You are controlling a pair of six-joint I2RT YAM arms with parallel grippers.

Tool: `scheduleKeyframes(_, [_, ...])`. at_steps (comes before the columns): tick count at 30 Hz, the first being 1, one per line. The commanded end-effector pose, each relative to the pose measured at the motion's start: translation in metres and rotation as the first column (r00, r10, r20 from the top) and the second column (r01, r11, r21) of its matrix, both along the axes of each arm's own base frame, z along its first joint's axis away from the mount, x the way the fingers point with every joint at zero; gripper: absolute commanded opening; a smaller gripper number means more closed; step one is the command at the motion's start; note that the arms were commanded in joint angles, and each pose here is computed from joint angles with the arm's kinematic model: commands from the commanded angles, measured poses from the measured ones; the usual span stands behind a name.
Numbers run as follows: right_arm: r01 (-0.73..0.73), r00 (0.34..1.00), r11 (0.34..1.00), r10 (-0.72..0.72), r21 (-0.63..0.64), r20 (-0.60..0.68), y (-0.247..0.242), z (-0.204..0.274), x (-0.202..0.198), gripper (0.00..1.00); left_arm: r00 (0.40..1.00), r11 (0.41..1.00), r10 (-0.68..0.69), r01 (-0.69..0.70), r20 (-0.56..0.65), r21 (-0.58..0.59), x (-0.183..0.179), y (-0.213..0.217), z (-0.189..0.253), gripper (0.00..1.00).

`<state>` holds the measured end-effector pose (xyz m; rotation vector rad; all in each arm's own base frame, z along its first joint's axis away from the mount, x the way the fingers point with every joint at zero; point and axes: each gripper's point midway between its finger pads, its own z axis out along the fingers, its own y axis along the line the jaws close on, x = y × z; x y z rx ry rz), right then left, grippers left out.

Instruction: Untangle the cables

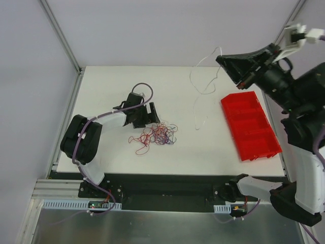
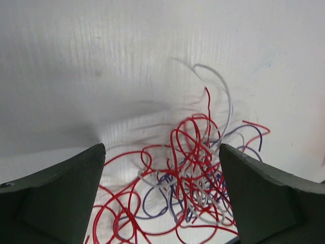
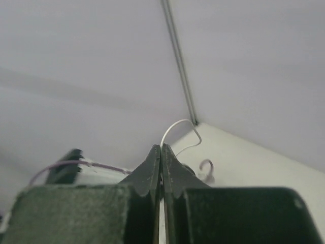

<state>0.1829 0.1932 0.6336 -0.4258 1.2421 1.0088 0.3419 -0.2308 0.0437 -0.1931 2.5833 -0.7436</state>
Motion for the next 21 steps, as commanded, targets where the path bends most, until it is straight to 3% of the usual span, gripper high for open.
scheduleKeyframes(1, [0.197, 0.952, 0.957, -0.238, -0.212, -0.193, -0.010, -0.108, 0.062, 0.01, 0.996, 0.995, -0.077, 0.080, 0.055, -0.065, -0.016, -0.002, 0.044, 0.95])
scheduleKeyframes(4, [0.322, 0.878, 0.881, -0.414, -0.346, -0.238, -0.040, -0.168, 0.075, 0.01, 0.976, 0.966, -0.180, 0.199, 0.123, -0.162, -0.028, -0.018, 0.089, 0.97])
scheduleKeyframes(7, [0.437, 0.757, 0.767, -0.596, -0.470, -0.269, -0.075, -0.225, 0.088, 0.01, 0.947, 0.929, -0.263, 0.300, 0.184, -0.215, -0.042, -0.026, 0.126, 0.98])
scheduleKeyframes(11, [0.567, 0.572, 0.599, -0.780, -0.565, -0.254, -0.124, -0.265, 0.102, 0.01, 0.902, 0.899, -0.322, 0.386, 0.287, -0.206, -0.055, -0.025, 0.166, 0.98])
scheduleKeyframes(15, [0.639, 0.416, 0.522, -0.853, -0.566, -0.317, -0.152, -0.275, 0.118, 0.00, 0.868, 0.880, -0.348, 0.433, 0.355, -0.194, -0.068, -0.021, 0.194, 0.99])
scheduleKeyframes(18, [0.694, 0.285, 0.424, -0.904, -0.581, -0.320, -0.178, -0.274, 0.130, 0.01, 0.847, 0.853, -0.376, 0.475, 0.376, -0.216, -0.081, -0.023, 0.203, 0.99])
scheduleKeyframes(21, [0.733, 0.176, 0.334, -0.934, -0.593, -0.309, -0.203, -0.274, 0.137, 0.01, 0.846, 0.864, -0.372, 0.466, 0.382, -0.193, -0.084, -0.021, 0.199, 0.99])
